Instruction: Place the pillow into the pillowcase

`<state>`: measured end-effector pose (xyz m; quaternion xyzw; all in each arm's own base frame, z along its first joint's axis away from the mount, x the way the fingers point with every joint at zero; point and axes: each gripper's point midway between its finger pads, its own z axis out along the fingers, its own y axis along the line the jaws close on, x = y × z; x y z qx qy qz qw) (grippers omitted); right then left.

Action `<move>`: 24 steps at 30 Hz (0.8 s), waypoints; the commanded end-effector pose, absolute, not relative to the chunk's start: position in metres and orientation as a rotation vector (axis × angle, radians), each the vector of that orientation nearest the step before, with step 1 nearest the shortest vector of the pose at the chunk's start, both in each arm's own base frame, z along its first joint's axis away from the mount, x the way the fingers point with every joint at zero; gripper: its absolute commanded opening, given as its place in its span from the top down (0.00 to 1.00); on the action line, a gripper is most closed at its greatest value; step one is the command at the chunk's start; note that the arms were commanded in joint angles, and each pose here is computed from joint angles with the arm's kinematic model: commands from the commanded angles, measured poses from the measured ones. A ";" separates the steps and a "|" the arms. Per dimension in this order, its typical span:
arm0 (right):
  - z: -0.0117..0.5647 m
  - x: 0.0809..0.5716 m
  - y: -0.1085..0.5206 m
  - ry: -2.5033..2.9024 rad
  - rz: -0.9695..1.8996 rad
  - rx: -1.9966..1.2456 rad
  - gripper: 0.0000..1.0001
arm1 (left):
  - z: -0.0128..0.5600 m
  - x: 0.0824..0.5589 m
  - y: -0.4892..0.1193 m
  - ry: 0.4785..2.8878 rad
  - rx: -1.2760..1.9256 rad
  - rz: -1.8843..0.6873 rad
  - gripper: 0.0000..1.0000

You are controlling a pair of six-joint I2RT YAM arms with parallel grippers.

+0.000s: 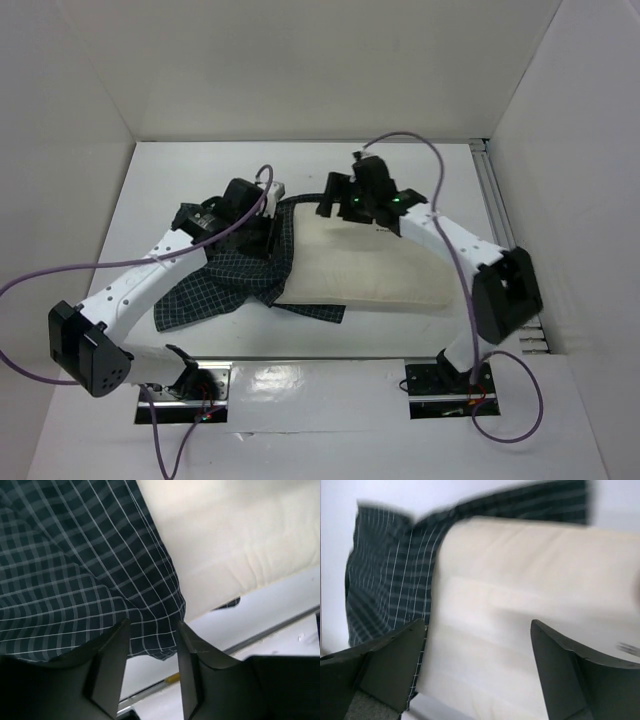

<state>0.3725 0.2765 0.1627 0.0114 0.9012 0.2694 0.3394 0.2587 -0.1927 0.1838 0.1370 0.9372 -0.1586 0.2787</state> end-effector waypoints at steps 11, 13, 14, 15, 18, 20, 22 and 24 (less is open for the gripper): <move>0.118 0.343 0.019 2.374 -0.102 0.594 0.00 | 0.186 0.367 -0.217 2.418 0.084 0.075 0.39; 0.106 0.343 0.013 2.389 -0.073 0.615 0.00 | 0.172 0.372 -0.216 2.443 0.035 0.163 0.39; 0.100 0.341 0.015 2.402 -0.062 0.596 0.00 | 0.172 0.377 -0.210 2.434 0.015 0.233 0.39; 0.090 0.335 0.015 2.426 -0.048 0.602 0.00 | 0.154 0.381 -0.208 2.454 -0.014 0.301 0.39; 0.079 0.332 0.022 2.450 -0.001 0.556 0.00 | 0.148 0.388 -0.189 2.438 -0.083 0.462 0.40; 0.072 0.331 0.027 2.463 0.035 0.546 0.00 | 0.134 0.393 -0.190 2.465 -0.104 0.457 0.41; 0.060 0.326 0.032 2.496 0.063 0.524 0.00 | 0.122 0.400 -0.192 2.485 -0.085 0.443 0.43; 0.053 0.321 0.034 2.509 0.076 0.521 0.00 | 0.118 0.405 -0.193 2.497 -0.075 0.441 0.48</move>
